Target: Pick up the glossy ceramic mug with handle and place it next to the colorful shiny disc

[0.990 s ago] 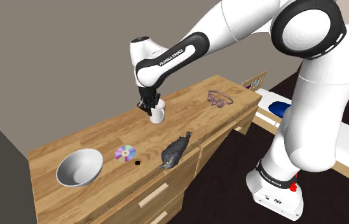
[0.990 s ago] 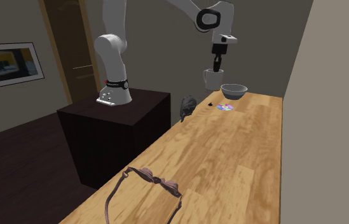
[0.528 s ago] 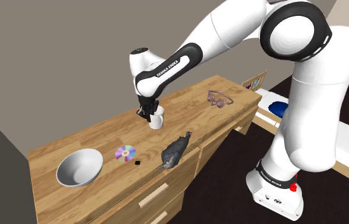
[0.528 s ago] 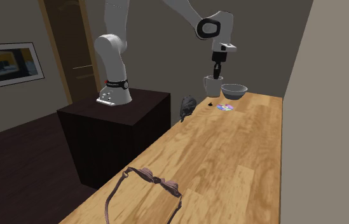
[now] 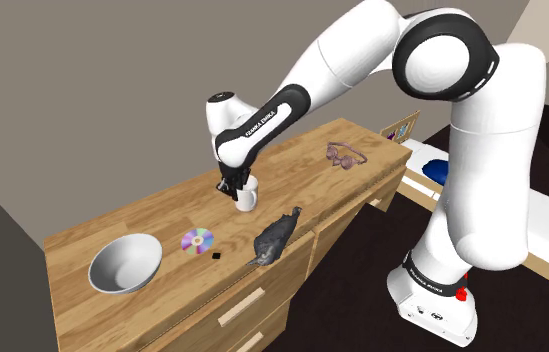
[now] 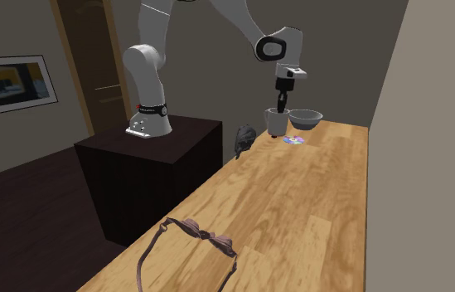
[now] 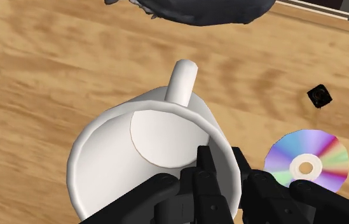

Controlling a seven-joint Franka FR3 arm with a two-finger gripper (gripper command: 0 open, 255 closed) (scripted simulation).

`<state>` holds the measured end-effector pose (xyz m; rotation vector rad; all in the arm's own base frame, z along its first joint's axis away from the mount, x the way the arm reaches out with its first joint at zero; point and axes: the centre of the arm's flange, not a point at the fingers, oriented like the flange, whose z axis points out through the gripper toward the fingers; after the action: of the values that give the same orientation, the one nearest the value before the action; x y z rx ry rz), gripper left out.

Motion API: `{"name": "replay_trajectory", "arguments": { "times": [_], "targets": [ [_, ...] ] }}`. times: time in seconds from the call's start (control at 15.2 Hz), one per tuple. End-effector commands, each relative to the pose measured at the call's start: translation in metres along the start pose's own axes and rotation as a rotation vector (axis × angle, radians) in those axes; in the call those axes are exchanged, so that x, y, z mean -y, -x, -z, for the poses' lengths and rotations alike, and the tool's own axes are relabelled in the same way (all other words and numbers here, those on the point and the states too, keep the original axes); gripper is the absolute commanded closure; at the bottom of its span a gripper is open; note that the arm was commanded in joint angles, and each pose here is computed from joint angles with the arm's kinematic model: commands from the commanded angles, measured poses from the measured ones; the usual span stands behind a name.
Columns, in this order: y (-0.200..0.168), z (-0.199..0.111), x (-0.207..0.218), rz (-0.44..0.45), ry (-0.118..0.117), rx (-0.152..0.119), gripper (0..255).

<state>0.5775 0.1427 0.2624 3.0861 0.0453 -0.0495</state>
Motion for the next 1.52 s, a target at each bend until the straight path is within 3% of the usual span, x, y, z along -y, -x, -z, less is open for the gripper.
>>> {"name": "replay_trajectory", "arguments": {
  "times": [0.0,0.92,1.45],
  "targets": [
    [0.0,-0.01,0.001,0.0,0.0,-0.001,255],
    [-0.002,-0.084,0.005,0.0,0.0,-0.001,255],
    [-0.002,-0.084,0.005,0.0,0.0,-0.001,255]
  ]
}}
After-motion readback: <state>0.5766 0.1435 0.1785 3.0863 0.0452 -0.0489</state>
